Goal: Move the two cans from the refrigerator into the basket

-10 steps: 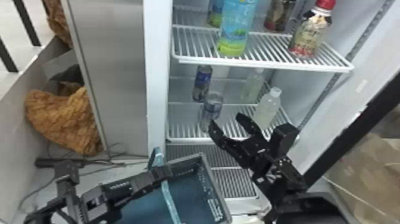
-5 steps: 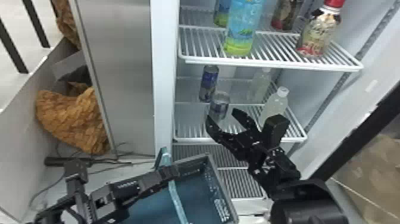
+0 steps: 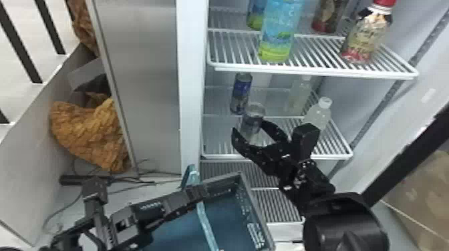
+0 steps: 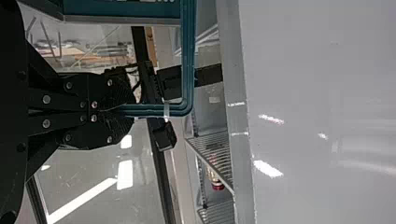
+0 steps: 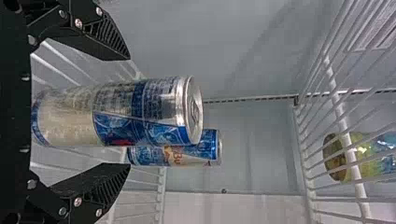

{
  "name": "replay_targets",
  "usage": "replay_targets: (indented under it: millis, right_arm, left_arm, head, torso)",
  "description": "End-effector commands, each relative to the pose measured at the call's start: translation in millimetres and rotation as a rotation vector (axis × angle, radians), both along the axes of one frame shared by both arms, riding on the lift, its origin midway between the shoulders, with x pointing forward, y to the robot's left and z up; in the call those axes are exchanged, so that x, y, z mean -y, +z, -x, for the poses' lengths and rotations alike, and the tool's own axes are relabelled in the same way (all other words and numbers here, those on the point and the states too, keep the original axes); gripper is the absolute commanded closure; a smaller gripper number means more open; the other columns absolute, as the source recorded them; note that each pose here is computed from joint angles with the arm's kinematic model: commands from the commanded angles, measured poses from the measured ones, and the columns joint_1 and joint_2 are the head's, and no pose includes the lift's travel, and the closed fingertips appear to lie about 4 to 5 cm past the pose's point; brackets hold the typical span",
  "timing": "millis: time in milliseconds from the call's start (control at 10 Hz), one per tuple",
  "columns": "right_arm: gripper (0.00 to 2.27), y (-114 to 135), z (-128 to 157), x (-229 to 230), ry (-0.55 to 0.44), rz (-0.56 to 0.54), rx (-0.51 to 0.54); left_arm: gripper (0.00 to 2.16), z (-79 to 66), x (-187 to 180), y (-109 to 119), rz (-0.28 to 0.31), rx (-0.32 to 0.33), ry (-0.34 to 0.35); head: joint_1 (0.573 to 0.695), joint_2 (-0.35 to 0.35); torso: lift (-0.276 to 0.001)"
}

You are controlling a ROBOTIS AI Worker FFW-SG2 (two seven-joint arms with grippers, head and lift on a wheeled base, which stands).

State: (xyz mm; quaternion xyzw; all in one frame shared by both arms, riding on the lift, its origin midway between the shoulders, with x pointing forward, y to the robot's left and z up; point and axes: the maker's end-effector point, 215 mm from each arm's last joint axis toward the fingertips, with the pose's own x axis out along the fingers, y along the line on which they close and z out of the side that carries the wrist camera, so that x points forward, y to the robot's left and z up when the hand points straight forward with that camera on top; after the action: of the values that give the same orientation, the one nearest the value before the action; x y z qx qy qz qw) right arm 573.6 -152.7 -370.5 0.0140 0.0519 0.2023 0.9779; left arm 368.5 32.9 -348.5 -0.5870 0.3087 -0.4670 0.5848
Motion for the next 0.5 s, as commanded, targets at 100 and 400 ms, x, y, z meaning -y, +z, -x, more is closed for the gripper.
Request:
replay_targets:
  millis: [100,400]
  right_arm:
    - [0.24,1,-14,-12,0.022,0.011,-0.001]
    - [0.24,-1,-21,-21,0.032,0.019,-0.005]
  left_arm:
    - [1.21,0.0,0,0,0.001,0.000,0.000]
    - [1.21,0.8,0,-1,-0.001,-0.003,0.000]
  head:
    - [0.695,-0.140]
    - [0.695,-0.118]
  torso:
    - [-0.219]
    - [-0.219]
